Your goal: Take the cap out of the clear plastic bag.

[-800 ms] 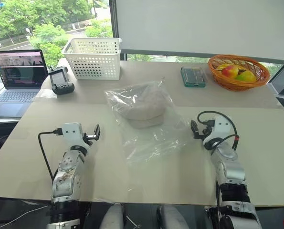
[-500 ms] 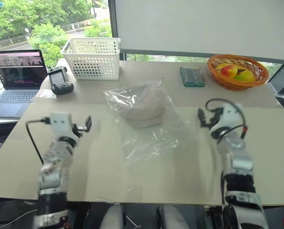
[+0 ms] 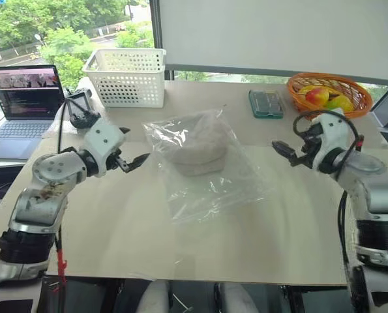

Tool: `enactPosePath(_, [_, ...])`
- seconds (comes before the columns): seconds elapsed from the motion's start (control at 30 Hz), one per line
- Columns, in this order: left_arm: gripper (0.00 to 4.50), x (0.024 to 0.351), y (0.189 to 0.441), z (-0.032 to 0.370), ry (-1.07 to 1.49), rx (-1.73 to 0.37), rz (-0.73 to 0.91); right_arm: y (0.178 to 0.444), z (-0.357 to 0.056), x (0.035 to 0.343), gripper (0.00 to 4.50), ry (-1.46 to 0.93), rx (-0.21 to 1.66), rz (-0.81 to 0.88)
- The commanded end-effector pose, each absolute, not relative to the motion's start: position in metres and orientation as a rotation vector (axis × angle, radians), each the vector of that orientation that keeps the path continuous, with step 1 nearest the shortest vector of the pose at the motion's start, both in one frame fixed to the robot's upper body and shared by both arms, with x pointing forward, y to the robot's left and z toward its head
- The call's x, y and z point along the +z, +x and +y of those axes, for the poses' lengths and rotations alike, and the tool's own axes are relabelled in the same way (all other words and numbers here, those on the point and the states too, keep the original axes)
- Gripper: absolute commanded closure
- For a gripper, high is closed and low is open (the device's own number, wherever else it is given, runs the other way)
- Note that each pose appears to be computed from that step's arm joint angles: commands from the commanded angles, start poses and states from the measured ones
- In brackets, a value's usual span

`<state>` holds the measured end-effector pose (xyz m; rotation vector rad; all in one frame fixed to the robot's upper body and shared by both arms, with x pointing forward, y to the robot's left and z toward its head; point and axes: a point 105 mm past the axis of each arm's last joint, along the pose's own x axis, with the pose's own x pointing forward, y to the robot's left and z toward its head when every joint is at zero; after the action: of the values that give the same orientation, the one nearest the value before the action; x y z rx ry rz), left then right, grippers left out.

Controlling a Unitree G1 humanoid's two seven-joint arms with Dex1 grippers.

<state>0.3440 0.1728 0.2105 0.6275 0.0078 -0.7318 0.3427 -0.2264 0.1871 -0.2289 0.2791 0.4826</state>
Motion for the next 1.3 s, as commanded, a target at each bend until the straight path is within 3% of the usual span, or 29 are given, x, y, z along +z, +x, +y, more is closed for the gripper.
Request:
enactPosePath(0.03, [0.12, 0.220, 0.329, 0.134, 0.659, -0.947, -0.015, 0.286, -0.203, 0.187, 0.00, -0.208, 0.724, 0.415])
enactPosePath(0.23, [0.12, 0.209, 0.306, 0.075, 0.608, -1.249, 0.006, 0.245, -0.205, 0.165, 0.00, -0.104, 0.724, 0.557])
enactPosePath(0.4, [0.12, 0.169, 0.284, 0.054, 0.719, -1.459, 0.134, 0.245, -0.210, 0.160, 0.00, -0.092, 0.632, 0.536])
enactPosePath(0.8, [0.12, 0.126, 0.307, 0.059, 1.020, -1.331, 0.159, 0.257, -0.218, 0.163, 0.00, -0.077, 0.513, 0.478])
enactPosePath(1.2, [0.12, 0.125, 0.291, 0.058, 0.917, -1.354, 0.206, 0.269, -0.214, 0.164, 0.00, -0.075, 0.517, 0.471])
enactPosePath(1.3, [0.12, 0.127, 0.286, 0.059, 0.885, -1.359, 0.230, 0.255, -0.203, 0.163, 0.00, -0.089, 0.629, 0.508])
